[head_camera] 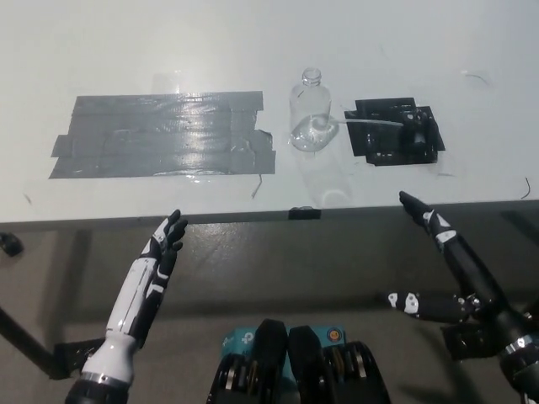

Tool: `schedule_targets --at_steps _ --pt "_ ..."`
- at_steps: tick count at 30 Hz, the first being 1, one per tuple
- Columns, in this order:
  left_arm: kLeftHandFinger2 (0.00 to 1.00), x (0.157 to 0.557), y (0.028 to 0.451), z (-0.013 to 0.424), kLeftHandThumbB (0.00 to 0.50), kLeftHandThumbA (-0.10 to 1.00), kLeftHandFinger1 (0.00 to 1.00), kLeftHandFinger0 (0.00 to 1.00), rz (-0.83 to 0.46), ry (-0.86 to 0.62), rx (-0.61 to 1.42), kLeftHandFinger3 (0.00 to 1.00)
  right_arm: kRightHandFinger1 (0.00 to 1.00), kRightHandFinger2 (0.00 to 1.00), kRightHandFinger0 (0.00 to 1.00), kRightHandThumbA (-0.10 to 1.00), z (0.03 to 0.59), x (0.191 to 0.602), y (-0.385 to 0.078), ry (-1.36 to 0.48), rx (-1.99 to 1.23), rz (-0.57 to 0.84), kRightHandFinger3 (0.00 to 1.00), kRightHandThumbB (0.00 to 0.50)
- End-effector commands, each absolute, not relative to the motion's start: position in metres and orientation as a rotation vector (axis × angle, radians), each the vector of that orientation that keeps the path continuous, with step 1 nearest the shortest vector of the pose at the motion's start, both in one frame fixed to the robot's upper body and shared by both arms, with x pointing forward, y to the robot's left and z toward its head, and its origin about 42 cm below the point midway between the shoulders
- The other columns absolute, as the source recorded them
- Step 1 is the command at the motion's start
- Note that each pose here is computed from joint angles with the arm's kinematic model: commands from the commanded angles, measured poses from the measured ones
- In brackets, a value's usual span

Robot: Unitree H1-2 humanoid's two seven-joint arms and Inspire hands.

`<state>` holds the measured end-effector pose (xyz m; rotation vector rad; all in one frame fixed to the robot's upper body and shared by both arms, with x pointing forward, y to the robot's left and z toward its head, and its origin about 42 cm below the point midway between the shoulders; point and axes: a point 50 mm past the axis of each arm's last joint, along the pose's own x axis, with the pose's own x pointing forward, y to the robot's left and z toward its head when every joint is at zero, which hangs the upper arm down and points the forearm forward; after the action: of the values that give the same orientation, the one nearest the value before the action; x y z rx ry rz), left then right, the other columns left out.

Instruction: The robot grabs the black lid of the spray bottle on the desk and places it on the black area of the desk

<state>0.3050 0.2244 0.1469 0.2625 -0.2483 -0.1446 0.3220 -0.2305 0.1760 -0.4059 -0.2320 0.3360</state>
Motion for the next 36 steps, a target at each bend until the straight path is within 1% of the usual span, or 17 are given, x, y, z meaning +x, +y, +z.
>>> schedule_targets --at_steps 1,3,4,9,10,18,24,26,33,34,36 --pt "1.00 0.2997 0.2264 0.1525 0.117 1.00 1.00 1.00 -0.145 -0.296 0.271 1.00 1.00 1.00 1.00 1.00 0.1775 0.3176 -0.2264 -0.299 -0.432 0.327 1.00 0.339" --pt "1.00 0.2984 0.2275 0.1502 0.107 1.00 1.00 1.00 -0.144 -0.294 0.276 1.00 1.00 1.00 1.00 1.00 0.1758 0.3166 -0.2254 -0.292 -0.434 0.328 1.00 0.338" --pt "1.00 0.2980 0.2278 0.1494 0.113 1.00 1.00 1.00 -0.144 -0.290 0.272 1.00 1.00 1.00 1.00 1.00 0.1754 0.3169 -0.2251 -0.291 -0.434 0.330 1.00 0.340" --pt "1.00 0.2969 0.2287 0.1463 0.111 1.00 1.00 1.00 -0.141 -0.282 0.274 1.00 1.00 1.00 1.00 1.00 0.1750 0.3164 -0.2241 -0.284 -0.435 0.336 1.00 0.340" --pt "1.00 0.2972 0.2288 0.1455 0.111 1.00 1.00 1.00 -0.139 -0.279 0.273 1.00 1.00 1.00 1.00 1.00 0.1753 0.3165 -0.2240 -0.281 -0.435 0.339 1.00 0.348" --pt "1.00 0.2956 0.2295 0.1443 0.098 1.00 1.00 1.00 -0.133 -0.267 0.263 1.00 1.00 1.00 1.00 1.00 0.1762 0.3175 -0.2227 -0.279 -0.440 0.345 1.00 0.348" --pt "1.00 0.2934 0.2301 0.1440 0.096 1.00 1.00 1.00 -0.136 -0.258 0.267 1.00 1.00 1.00 1.00 1.00 0.1762 0.3171 -0.2215 -0.273 -0.451 0.350 1.00 0.358" --pt "1.00 0.2933 0.2296 0.1443 0.090 1.00 1.00 1.00 -0.134 -0.259 0.267 1.00 1.00 1.00 1.00 1.00 0.1759 0.3172 -0.2216 -0.270 -0.452 0.355 1.00 0.344" --pt "1.00 0.2957 0.2306 0.1439 0.086 1.00 1.00 1.00 -0.136 -0.258 0.275 1.00 1.00 1.00 1.00 1.00 0.1746 0.3187 -0.2213 -0.260 -0.468 0.359 1.00 0.344" --pt "1.00 0.2949 0.2294 0.1452 0.088 1.00 1.00 1.00 -0.132 -0.242 0.255 1.00 1.00 1.00 1.00 1.00 0.1752 0.3180 -0.2210 -0.258 -0.465 0.361 1.00 0.337" --pt "1.00 0.2948 0.2296 0.1456 0.064 1.00 1.00 1.00 -0.137 -0.255 0.275 1.00 1.00 1.00 1.00 1.00 0.1752 0.3179 -0.2208 -0.258 -0.465 0.360 1.00 0.337"
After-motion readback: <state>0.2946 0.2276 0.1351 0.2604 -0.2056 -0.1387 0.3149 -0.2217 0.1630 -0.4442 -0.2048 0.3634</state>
